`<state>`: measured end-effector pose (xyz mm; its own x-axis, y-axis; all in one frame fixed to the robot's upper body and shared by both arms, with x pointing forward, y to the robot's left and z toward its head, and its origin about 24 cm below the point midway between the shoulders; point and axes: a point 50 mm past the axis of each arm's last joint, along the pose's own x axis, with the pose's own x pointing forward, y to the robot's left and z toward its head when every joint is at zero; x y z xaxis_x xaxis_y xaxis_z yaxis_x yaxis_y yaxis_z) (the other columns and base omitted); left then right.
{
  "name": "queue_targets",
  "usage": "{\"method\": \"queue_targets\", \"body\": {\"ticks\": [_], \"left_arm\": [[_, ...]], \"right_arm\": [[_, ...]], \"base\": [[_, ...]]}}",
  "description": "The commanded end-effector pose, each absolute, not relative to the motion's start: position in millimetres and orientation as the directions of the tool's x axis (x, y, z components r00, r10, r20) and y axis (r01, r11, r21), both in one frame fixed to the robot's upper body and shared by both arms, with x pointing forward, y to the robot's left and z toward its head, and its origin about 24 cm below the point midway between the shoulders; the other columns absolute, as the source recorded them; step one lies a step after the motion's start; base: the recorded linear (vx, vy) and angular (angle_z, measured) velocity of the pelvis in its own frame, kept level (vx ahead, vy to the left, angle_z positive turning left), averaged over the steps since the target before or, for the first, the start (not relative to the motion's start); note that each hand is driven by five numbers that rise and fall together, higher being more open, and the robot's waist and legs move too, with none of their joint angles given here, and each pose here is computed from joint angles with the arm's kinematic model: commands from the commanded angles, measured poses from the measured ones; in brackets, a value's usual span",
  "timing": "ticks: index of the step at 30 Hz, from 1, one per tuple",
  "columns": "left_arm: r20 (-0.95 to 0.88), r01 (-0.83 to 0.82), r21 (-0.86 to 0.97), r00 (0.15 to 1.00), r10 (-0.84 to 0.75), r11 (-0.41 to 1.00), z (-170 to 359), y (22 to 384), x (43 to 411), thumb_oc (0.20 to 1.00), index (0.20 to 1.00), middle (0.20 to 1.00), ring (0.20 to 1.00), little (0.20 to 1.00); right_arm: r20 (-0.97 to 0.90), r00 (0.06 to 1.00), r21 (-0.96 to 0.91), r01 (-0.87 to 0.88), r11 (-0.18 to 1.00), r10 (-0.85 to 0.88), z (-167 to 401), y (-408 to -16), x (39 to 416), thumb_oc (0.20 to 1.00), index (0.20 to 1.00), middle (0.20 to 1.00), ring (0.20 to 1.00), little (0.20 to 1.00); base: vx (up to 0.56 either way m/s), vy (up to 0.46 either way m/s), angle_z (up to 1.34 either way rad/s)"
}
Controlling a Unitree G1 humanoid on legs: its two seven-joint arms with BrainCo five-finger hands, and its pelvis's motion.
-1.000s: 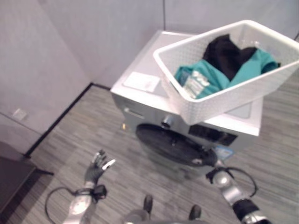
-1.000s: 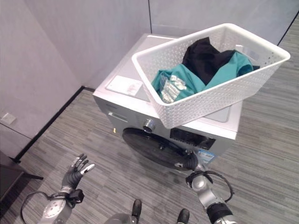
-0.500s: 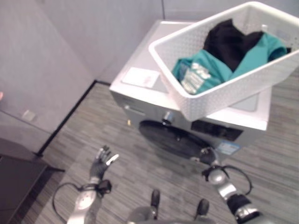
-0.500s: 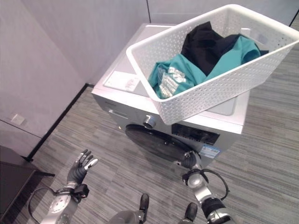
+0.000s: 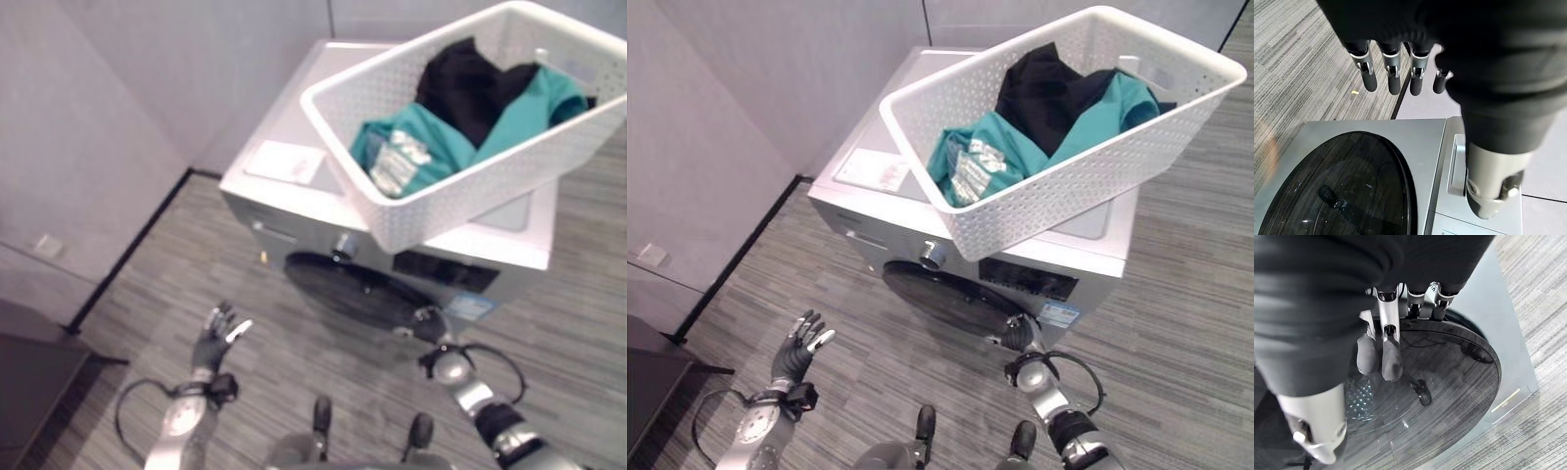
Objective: Grab the laundry basket,head to the washer,open it,put in the laundry and shut it.
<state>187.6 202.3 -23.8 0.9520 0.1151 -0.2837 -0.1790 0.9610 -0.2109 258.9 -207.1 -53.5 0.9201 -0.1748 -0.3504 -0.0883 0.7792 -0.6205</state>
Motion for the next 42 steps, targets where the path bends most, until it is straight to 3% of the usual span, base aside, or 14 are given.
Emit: {"method": "queue_targets", "body": {"ticks": [1, 13, 19, 27, 42], "left_arm": [[-0.134, -0.112, -0.142, 0.987, 0.093, 0.984, 4.7, 211.1, 204.6, 1.000, 1.000, 1.000, 1.000, 1.000], [-0.139, -0.081, -0.123, 0.988, 0.064, 0.989, 6.2, 210.6, 206.9, 1.000, 1.000, 1.000, 1.000, 1.000], [-0.089, -0.071, -0.102, 0.994, 0.062, 0.992, 18.1, 211.3, 216.7, 1.000, 1.000, 1.000, 1.000, 1.000], [-0.091, -0.028, -0.107, 0.996, 0.018, 0.994, 16.3, 200.8, 221.3, 1.000, 1.000, 1.000, 1.000, 1.000], [-0.140, -0.026, -0.087, 0.990, 0.014, 0.996, 8.9, 210.9, 210.3, 1.000, 1.000, 1.000, 1.000, 1.000]], "right_arm": [[-0.376, 0.844, -0.330, -0.507, 0.796, 0.382, -50.7, -68.2, 252.7, 1.000, 1.000, 1.000, 1.000, 1.000], [-0.364, 0.789, -0.109, -0.564, 0.818, 0.496, -44.1, -30.0, 250.5, 1.000, 1.000, 1.000, 1.000, 1.000], [-0.289, 0.849, -0.045, -0.474, 0.879, 0.443, -22.3, -29.5, 277.7, 1.000, 1.000, 1.000, 1.000, 1.000], [-0.255, 0.922, -0.049, -0.312, 0.949, 0.290, -12.6, -68.5, 297.3, 1.000, 1.000, 1.000, 1.000, 1.000], [-0.319, 0.915, 0.043, -0.245, 0.968, 0.246, -29.7, -91.6, 283.2, 1.000, 1.000, 1.000, 1.000, 1.000]], "base": [[-0.02, -0.025, -0.03], [-0.04, -0.056, 0.00], [-0.19, -0.155, 0.26], [-0.16, -0.033, 0.33], [0.00, 0.223, -0.02]]}}
